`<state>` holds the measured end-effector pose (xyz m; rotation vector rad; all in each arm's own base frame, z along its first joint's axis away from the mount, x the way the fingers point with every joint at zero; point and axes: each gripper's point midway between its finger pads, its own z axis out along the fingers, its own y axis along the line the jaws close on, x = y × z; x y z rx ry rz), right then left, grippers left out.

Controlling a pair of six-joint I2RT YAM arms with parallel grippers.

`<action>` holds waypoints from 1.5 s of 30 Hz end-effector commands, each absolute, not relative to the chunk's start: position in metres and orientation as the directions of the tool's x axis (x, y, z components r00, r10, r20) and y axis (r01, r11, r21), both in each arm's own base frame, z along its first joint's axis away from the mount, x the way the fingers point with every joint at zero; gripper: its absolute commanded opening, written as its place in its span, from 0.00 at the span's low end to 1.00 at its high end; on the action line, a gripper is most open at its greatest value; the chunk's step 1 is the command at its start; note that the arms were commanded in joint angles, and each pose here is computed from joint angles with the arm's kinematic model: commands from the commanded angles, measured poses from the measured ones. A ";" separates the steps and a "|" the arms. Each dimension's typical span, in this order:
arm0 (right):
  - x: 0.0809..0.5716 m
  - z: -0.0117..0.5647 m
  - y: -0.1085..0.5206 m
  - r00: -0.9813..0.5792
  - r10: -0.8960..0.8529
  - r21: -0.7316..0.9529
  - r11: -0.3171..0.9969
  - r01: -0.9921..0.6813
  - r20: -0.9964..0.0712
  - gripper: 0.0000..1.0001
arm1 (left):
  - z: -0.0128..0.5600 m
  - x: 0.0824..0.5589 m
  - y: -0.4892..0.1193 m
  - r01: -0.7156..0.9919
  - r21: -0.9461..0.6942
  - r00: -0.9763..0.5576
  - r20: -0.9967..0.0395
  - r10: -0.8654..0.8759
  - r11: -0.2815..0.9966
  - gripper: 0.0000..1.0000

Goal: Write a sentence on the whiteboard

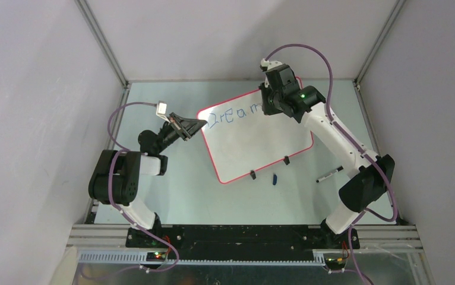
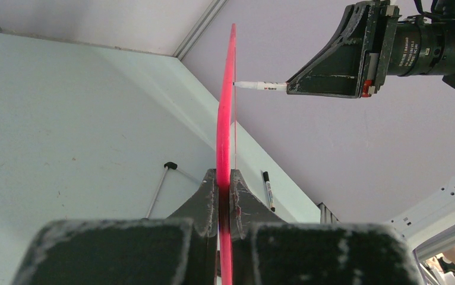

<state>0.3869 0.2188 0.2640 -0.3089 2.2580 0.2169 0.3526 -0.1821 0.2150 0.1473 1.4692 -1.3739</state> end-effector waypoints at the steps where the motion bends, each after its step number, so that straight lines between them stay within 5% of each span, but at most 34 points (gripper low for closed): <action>1: 0.388 0.280 0.216 -0.598 -0.123 0.065 0.957 -0.282 -0.792 0.00 | 0.229 0.344 -0.192 0.777 -0.548 -0.362 -0.792 -0.491 0.310 0.00; 45: 0.389 0.305 0.197 -0.548 -0.048 0.111 0.961 -0.253 -0.835 0.00 | 0.229 0.343 -0.192 0.778 -0.547 -0.361 -0.793 -0.492 0.311 0.00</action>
